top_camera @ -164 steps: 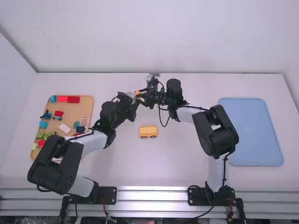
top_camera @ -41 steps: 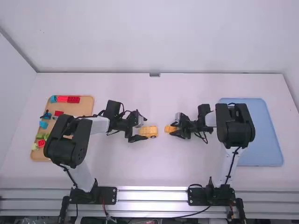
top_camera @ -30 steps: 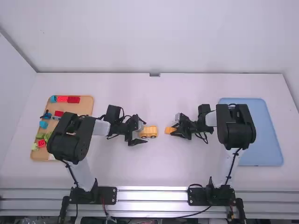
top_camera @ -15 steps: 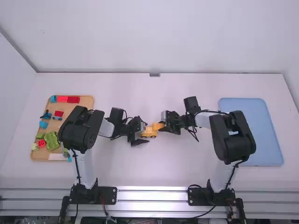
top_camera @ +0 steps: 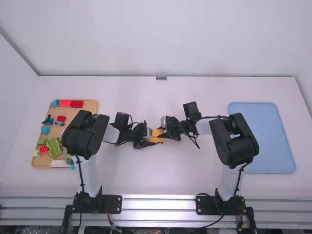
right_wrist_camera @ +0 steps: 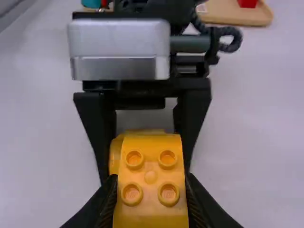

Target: Assemble lego blocks to make yellow taxi

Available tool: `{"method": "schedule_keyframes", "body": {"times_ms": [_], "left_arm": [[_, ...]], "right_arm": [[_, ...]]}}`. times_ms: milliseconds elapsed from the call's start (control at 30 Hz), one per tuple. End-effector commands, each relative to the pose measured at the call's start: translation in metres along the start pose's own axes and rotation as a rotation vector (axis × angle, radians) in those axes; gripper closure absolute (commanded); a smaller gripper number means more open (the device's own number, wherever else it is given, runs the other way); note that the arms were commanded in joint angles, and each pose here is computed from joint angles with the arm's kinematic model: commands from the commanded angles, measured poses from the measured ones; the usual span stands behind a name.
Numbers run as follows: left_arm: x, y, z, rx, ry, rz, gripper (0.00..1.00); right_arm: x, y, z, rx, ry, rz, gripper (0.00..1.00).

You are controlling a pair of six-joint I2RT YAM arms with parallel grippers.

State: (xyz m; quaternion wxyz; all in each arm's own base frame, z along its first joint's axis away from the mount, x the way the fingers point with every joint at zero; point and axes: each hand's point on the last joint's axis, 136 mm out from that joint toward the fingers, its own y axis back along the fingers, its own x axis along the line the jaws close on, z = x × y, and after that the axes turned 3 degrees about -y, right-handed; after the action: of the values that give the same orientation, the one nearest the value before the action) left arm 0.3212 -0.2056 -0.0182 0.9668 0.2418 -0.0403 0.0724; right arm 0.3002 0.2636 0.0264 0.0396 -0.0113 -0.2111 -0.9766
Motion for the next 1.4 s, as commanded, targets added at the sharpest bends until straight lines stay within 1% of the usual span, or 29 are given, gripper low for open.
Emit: {"method": "schedule_keyframes", "body": {"times_ms": [0,67,233,333,500,567,633,733,933,1067,1233,1367], "left_arm": [[-0.005,-0.003,-0.012,0.034,0.023,-0.007,0.51],[-0.005,-0.003,-0.012,0.033,0.022,-0.007,0.51],[-0.004,-0.003,-0.011,0.028,0.019,-0.003,0.51],[-0.003,-0.002,-0.012,0.029,0.03,0.0,0.5],[-0.003,-0.002,-0.012,0.029,0.044,0.0,0.5],[-0.003,-0.002,-0.012,0.029,0.044,0.0,0.51],[-0.004,-0.002,-0.012,0.029,0.047,-0.001,0.51],[-0.004,-0.002,-0.012,0.03,0.049,-0.003,0.51],[-0.004,-0.003,-0.012,0.029,0.044,-0.003,0.51],[-0.006,-0.005,-0.01,0.028,0.04,-0.01,0.52],[-0.006,-0.005,-0.01,0.028,0.041,-0.011,0.52],[-0.007,-0.005,-0.011,0.029,0.043,-0.012,0.54]], "right_arm": [[0.001,0.001,0.004,-0.04,-0.035,0.023,0.94],[0.001,0.001,0.002,-0.03,-0.037,0.017,0.94],[0.003,-0.008,0.0,0.005,-0.019,0.019,0.98],[0.008,-0.013,0.002,0.003,-0.011,0.036,0.98],[0.003,-0.016,-0.008,-0.007,-0.017,0.027,0.98],[-0.001,-0.017,-0.012,-0.025,-0.044,0.025,0.98],[0.001,-0.018,-0.01,-0.053,-0.041,0.042,0.98],[-0.002,-0.016,-0.01,-0.043,-0.054,0.038,0.98],[0.003,-0.017,-0.014,-0.026,-0.036,0.052,0.99],[-0.002,-0.017,-0.022,0.024,-0.069,0.022,0.99],[0.001,-0.031,-0.03,0.112,-0.05,0.006,1.0],[-0.005,-0.039,-0.039,0.19,-0.074,-0.044,1.0]]}}
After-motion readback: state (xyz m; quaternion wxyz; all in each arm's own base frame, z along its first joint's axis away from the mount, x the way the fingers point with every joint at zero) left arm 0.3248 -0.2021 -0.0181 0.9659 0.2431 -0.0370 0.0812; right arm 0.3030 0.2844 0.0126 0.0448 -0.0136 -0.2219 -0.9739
